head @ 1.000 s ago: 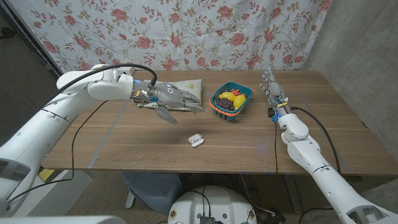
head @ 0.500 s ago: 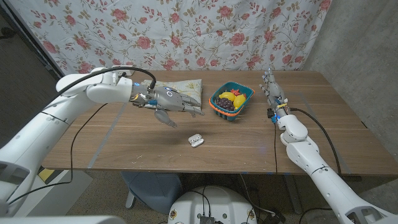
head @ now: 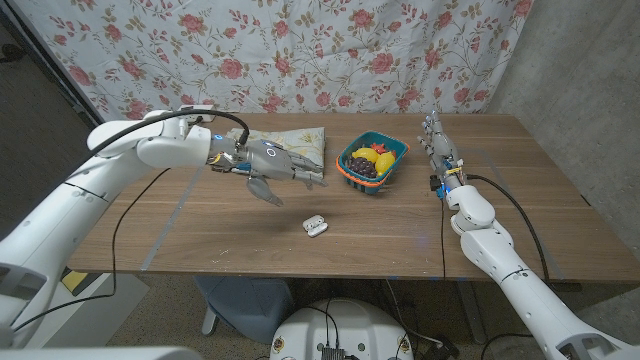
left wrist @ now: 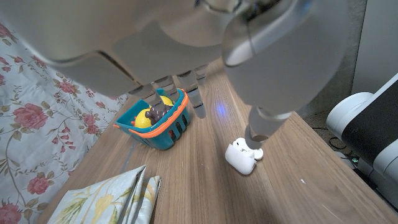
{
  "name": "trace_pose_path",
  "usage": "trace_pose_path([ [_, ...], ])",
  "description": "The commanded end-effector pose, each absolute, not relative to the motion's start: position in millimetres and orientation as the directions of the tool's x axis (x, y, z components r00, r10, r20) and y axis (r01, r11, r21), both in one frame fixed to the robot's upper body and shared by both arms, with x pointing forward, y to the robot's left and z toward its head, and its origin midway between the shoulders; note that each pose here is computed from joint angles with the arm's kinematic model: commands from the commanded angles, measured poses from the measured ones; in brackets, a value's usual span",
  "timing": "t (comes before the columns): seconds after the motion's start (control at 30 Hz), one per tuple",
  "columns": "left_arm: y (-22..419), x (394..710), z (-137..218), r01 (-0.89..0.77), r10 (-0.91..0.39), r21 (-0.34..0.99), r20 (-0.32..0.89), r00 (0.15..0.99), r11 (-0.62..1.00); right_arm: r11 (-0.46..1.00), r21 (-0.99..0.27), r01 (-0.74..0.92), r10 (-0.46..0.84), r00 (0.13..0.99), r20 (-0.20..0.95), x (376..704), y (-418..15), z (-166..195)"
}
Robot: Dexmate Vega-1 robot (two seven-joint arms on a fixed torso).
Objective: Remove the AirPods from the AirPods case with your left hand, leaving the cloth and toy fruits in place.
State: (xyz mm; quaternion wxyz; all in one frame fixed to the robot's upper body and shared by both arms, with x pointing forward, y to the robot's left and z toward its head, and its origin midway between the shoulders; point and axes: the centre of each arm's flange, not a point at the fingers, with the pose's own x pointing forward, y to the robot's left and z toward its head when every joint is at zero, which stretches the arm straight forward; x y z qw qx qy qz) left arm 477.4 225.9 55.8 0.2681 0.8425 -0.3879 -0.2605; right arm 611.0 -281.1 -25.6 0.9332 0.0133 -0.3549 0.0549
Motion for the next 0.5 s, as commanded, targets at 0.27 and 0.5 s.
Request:
trace_pose_path([
  [0.27,229,480,43,-0.524,-0.802,0.653,-0.228,0.552,-0.546,0.993,-0.013,-0.117,0.096,0.744,0.661,616,-279,-26],
  [0.5,230,480,40,-0.521,-0.804,0.659,-0.226,0.55,-0.542,0.993,-0.011,-0.116,0.095,0.745,0.66,616,-278,-26],
])
